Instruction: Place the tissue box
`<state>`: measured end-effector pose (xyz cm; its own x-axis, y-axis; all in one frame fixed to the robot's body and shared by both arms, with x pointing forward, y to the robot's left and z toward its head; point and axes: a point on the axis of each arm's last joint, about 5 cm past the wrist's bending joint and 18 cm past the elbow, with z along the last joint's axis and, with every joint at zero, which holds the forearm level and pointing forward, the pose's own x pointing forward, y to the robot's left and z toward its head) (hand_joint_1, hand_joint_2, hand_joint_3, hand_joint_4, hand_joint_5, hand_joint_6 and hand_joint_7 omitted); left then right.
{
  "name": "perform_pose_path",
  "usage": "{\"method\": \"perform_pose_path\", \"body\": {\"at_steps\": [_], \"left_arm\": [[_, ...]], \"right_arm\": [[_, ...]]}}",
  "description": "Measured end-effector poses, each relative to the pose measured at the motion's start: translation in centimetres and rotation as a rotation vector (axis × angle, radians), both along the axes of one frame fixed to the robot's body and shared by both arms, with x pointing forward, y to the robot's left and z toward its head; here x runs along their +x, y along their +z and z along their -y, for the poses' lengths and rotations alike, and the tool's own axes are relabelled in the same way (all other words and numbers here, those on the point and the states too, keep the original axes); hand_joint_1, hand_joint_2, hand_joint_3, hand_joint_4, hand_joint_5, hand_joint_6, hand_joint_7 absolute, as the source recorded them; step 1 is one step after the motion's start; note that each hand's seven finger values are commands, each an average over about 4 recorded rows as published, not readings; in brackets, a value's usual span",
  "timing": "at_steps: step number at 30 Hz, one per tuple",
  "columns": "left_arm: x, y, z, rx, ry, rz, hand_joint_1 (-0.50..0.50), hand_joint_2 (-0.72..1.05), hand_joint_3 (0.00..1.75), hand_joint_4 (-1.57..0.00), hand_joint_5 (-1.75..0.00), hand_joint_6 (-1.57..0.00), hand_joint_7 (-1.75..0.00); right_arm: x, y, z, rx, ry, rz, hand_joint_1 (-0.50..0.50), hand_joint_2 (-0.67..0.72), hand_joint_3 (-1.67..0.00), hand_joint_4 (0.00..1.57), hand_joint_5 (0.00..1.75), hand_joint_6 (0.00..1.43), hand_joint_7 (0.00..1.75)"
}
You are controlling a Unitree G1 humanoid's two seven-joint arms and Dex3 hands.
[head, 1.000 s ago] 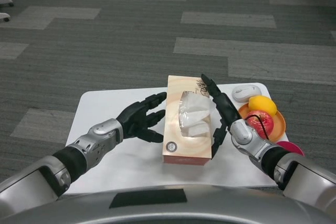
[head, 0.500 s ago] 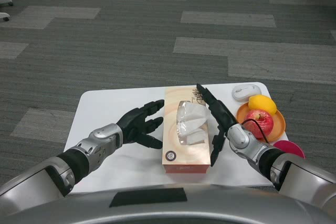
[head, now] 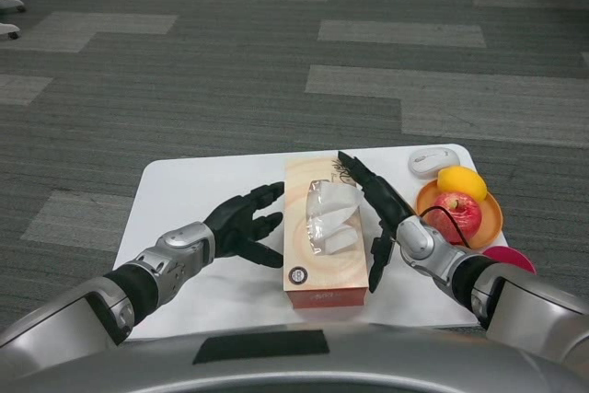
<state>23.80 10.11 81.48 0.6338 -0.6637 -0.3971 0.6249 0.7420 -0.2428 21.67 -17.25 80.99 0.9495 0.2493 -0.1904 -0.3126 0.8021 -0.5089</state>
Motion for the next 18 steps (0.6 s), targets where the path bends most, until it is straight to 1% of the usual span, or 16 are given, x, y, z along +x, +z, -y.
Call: {"method": "perform_pose_path", "body": {"at_steps": [3,6,10,12,14,16,18], "left_arm": [[-0.06,-0.10,-0.05,0.007,-0.001,-0.005,0.50,0.87,0.09,0.00,0.00,0.00,0.00],[-0.09,-0.15,-0.08,0.013,-0.003,-0.007,0.50,0.87,0.09,0.00,0.00,0.00,0.00],[-0.10,-0.26,-0.19,0.024,-0.003,-0.012,0.50,0.87,0.09,0.00,0.00,0.00,0.00],[-0.08,-0.28,-0.25,0.029,-0.001,-0.013,0.50,0.87,0.09,0.00,0.00,0.00,0.00],[-0.03,-0.26,-0.26,0.031,0.000,-0.013,0.50,0.87,0.09,0.00,0.00,0.00,0.00],[-0.01,-0.25,-0.27,0.032,0.000,-0.012,0.50,0.87,0.09,0.00,0.00,0.00,0.00],[0.00,-0.26,-0.25,0.033,0.000,-0.013,0.50,0.87,0.09,0.00,0.00,0.00,0.00]], "right_arm": [[0.08,0.00,-0.14,-0.015,0.015,-0.005,-0.46,0.53,-0.08,0.00,0.48,0.00,0.14],[0.14,0.00,-0.20,-0.024,0.025,-0.006,-0.46,0.53,-0.14,0.00,0.48,0.00,0.14],[0.08,-0.10,-0.18,-0.037,0.034,-0.013,-0.46,0.53,-0.12,0.00,0.48,0.00,0.14],[0.11,-0.11,-0.19,-0.043,0.038,-0.015,-0.46,0.53,-0.16,0.00,0.48,0.00,0.14],[0.18,-0.07,-0.20,-0.047,0.040,-0.014,-0.46,0.53,-0.16,0.00,0.48,0.00,0.14],[0.22,-0.07,-0.20,-0.050,0.041,-0.014,-0.46,0.53,-0.12,0.00,0.48,0.00,0.14],[0.20,-0.13,-0.16,-0.055,0.040,-0.018,-0.46,0.50,-0.12,0.00,0.48,0.00,0.14]]}}
